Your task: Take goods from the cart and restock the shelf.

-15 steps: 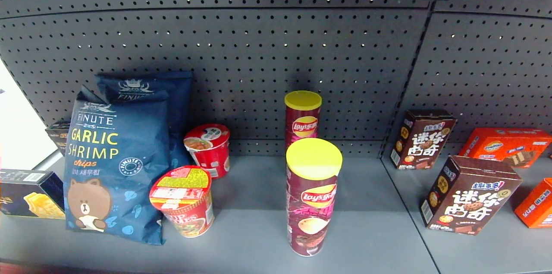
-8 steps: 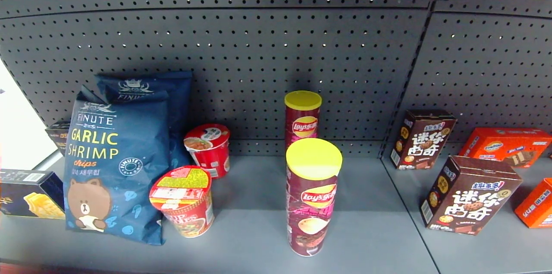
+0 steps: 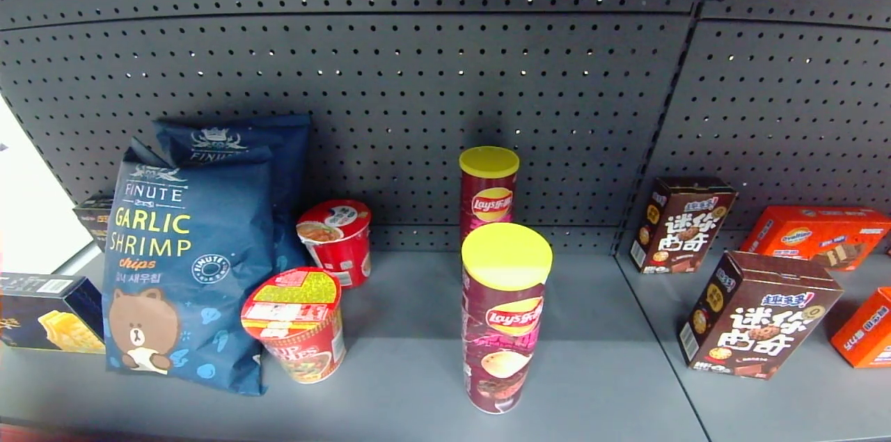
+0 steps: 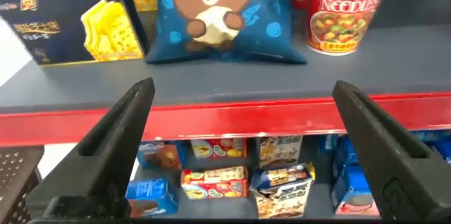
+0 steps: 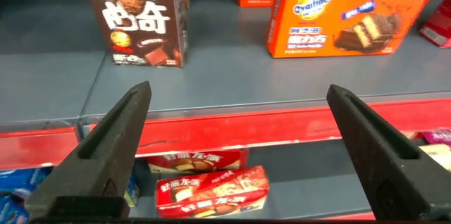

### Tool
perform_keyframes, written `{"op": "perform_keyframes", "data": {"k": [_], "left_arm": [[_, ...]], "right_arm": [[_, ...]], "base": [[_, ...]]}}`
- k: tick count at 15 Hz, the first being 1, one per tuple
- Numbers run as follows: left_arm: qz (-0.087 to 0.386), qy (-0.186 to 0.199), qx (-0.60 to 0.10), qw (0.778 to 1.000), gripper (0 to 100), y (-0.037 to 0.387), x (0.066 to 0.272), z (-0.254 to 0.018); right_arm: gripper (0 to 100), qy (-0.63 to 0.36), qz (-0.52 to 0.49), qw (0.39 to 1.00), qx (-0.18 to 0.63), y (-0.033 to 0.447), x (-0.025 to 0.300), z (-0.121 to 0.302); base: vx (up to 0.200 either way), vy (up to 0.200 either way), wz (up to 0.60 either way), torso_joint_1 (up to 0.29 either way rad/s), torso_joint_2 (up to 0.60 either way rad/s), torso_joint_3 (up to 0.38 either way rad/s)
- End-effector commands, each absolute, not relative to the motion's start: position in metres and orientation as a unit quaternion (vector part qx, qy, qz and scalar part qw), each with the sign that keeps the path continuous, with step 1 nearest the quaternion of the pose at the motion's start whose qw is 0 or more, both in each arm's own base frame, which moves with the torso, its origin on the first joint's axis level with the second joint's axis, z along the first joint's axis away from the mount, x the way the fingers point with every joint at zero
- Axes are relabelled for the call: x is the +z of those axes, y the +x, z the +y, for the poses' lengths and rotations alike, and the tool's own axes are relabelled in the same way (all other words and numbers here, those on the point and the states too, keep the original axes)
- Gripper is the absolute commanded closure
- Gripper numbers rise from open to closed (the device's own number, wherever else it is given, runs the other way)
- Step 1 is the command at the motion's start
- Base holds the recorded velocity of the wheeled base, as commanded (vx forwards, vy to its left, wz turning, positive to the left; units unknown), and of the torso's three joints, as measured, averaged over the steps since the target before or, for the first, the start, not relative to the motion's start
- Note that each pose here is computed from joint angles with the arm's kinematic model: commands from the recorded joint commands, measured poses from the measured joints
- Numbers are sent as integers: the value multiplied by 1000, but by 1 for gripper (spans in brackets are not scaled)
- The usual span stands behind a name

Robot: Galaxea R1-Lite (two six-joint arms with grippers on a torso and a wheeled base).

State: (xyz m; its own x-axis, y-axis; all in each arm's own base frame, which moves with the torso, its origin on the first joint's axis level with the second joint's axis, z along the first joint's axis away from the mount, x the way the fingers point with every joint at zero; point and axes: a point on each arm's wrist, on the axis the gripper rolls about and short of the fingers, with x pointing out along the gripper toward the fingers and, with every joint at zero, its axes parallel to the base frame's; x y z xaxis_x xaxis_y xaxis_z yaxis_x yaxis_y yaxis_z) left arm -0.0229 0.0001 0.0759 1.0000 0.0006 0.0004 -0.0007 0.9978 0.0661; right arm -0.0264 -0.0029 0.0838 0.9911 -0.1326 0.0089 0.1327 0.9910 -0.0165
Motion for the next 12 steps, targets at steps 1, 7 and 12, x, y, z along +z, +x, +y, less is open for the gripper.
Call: {"op": "perform_keyframes", "data": {"k": [1,7,12], "left_arm": [[0,33,-1,999,0,-23,75,0],[-1,15,-2,1000,0,-23,76,0],[-1,-1,-1,1000,0,-23,76,0]], "right_arm": [[0,-9,-4,998,-66,-26,84,-3],[0,-10,-4,998,-65,-26,84,-3],[0,-10,-4,998,-65,-26,84,-3]], "base": [[-200,0,0,2,2,-2],[-33,0,0,0,1,0],[0,-40,0,0,0,0]]}}
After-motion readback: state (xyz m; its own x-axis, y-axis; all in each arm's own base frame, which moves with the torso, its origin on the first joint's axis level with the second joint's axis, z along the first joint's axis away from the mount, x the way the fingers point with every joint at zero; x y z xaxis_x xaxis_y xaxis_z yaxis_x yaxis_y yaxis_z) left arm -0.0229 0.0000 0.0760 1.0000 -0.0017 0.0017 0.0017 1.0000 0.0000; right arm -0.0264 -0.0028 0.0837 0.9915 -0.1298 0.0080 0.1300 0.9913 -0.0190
